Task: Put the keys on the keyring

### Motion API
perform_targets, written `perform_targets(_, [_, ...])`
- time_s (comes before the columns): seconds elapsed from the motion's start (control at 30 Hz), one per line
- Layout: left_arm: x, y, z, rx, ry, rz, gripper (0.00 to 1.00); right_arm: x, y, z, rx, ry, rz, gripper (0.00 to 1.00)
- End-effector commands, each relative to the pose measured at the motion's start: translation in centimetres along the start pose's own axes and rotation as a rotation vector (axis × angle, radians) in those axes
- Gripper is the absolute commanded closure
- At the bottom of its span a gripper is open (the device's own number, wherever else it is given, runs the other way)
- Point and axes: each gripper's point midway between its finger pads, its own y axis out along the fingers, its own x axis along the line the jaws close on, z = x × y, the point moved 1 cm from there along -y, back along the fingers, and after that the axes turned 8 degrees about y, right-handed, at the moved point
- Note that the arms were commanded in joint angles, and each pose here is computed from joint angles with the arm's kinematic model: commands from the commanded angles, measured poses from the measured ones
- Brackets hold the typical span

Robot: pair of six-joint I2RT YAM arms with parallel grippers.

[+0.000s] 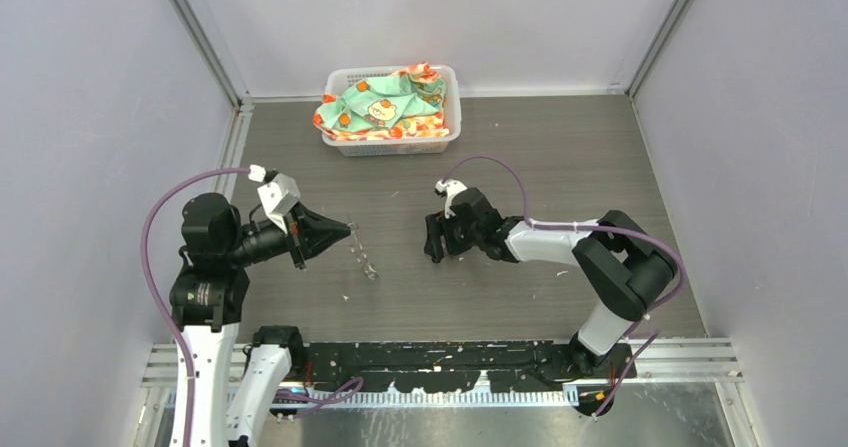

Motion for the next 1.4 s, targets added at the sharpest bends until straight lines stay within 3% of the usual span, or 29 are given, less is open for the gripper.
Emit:
perform_targets(0.0, [0.0,-0.3,-2.0,-0.033,0.059,-0.01,0.99,1.0,-1.0,0.0,-0.031,0.074,-0.028,0.31])
perform_targets(0.23, [-0.1,-0.4,-2.2,-0.035,0.072,-0.013,1.0,3.1,-2.1,2.5,0.005,0.086,0.001,0.33])
perform_targets(0.5, [0.0,-0.3,-2.2,-0.036,0.069,-0.014,1.0,6.8,-3.4,2.5,0.019,0.063,-0.144,0.32])
perform_targets(0.6, [0.2,-0.3,-2.2,-0.038,0.073,-0.019,1.0,5.3,-4.9,-0.4,-0.041,0.033,-0.091,0.32])
perform_targets(0.77, [0.6,-0.1,-2.3,-0.045,0.07,-0.027,0.99,0.9,-5.9,-4.3,-0.141,-0.059,0.052,0.43])
perform_targets(0.9, [0.6,0.0,-2.0,-0.045,0.036,-0.026,0.99,-0.3,-3.6,-2.9,-0.029,-0.207,0.071,0.41])
perform_targets(1.0, [0.5,0.0,-2.1,-0.046,0.039,-0.026,0.99,-0.2,-1.6,-1.5,0.058,-0.243,0.034,0.46])
perform_targets(1.37, [0.0,-0.3,-2.4,-0.044,0.049,-0.028,1.0,-0.4,-0.1,-2.0,0.052,-0.252,-0.041,0.49])
